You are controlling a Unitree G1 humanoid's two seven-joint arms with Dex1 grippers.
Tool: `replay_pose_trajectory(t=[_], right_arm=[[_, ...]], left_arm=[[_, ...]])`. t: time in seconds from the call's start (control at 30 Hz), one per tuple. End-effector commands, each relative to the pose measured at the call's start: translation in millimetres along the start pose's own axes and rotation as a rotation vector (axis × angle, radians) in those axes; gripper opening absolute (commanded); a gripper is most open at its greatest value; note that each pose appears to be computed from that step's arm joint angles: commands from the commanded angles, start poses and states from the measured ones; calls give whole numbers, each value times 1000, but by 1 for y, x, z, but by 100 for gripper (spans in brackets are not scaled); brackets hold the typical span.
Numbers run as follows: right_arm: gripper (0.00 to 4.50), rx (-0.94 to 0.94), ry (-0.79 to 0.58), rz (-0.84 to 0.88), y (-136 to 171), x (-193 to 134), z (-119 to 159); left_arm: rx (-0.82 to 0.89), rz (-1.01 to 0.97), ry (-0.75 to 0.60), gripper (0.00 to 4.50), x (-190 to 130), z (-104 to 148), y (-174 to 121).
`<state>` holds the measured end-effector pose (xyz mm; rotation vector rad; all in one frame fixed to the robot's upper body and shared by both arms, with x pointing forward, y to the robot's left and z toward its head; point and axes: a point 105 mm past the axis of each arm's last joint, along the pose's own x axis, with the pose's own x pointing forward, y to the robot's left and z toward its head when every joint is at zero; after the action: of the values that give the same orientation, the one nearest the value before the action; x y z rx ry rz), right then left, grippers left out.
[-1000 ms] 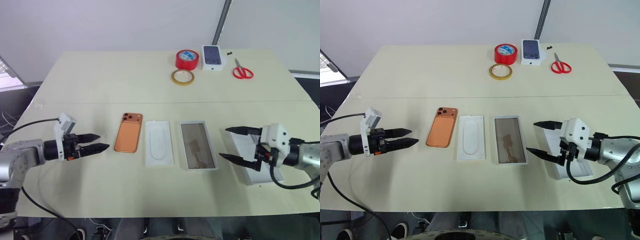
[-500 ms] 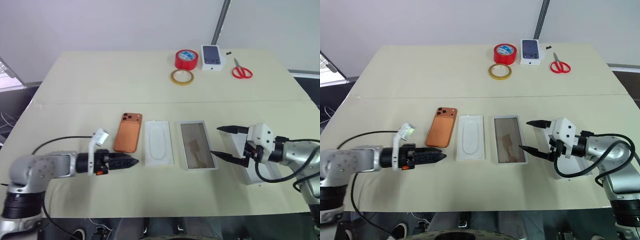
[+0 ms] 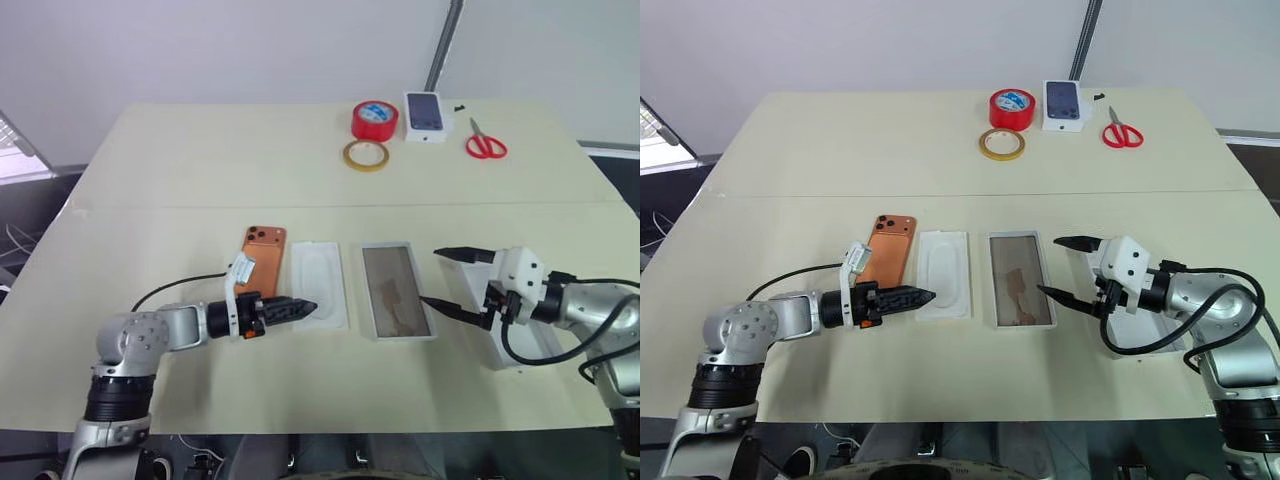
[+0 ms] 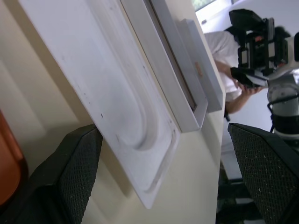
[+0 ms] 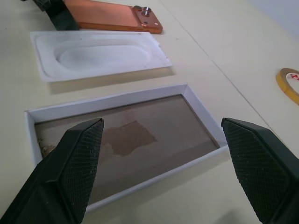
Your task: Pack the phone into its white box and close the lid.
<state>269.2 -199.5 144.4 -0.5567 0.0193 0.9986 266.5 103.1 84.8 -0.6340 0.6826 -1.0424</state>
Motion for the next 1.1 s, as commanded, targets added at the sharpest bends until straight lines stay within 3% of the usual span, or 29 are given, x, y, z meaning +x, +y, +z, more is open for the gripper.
replay_pose_trajectory(t=[0.03, 0.1, 0.3, 0.7, 0.87, 1.1], right_arm=[[421, -38, -21, -26, -6, -1, 7], [421, -40, -21, -23, -5, 0, 6], [421, -48, -27, -28, -8, 1, 8], [421, -37, -59, 25, 1, 8, 18], [421, 72, -82, 218, 45, 15, 22], [421, 1, 29, 428, 91, 25, -4]], left_arm=[[-19, 72, 29, 393, -1, -11, 14], [4, 93, 52, 316, -1, -13, 16], [6, 139, 75, 10, -5, -15, 23], [-87, 98, -34, 3, -10, 5, 17], [-186, 3, -91, 3, -23, 31, 4], [-112, 37, -14, 3, -24, 29, -2]])
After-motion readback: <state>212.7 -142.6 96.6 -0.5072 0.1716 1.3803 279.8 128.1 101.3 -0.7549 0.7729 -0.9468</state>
